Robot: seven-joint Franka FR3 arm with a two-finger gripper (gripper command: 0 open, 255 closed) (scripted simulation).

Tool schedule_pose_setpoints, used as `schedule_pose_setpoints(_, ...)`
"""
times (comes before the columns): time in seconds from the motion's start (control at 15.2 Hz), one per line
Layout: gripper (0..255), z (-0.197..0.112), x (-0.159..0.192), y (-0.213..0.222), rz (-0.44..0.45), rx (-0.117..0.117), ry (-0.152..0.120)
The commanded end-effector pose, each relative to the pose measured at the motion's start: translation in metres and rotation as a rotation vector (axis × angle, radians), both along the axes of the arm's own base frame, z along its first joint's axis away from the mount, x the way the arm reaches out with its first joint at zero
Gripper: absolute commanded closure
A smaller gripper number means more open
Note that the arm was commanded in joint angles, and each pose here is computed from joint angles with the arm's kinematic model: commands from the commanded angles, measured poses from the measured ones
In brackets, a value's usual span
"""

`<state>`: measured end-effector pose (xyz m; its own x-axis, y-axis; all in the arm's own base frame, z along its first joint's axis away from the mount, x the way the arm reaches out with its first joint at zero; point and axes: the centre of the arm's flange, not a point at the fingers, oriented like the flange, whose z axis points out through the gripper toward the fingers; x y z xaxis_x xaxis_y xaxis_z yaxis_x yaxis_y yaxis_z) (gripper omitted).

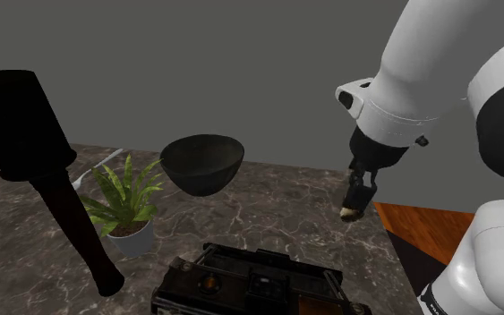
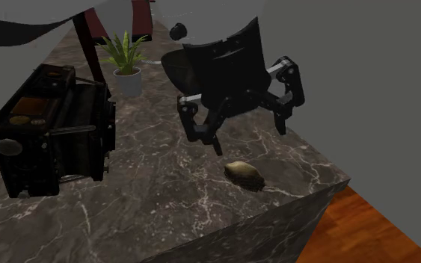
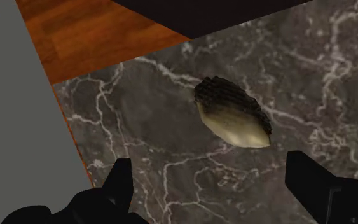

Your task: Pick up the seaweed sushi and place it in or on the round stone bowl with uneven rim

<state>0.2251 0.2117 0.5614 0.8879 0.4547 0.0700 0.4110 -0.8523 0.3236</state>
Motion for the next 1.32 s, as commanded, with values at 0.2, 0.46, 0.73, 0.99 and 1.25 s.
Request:
schedule_pose_setpoints(0.2,0,-0.017,-0.019,0.027,0.048,-0.049,-0.018)
schedule_pose_setpoints(0.46,0,-0.037,-0.014,0.021,0.048,-0.049,-0.018)
schedule_pose_setpoints(0.73,0,-0.045,-0.012,0.019,0.048,-0.049,-0.018)
schedule_pose_setpoints(0.99,0,-0.045,-0.012,0.019,0.048,-0.049,-0.018)
schedule_pose_setpoints(1.25,255,-0.045,-0.012,0.019,0.048,-0.049,-0.018)
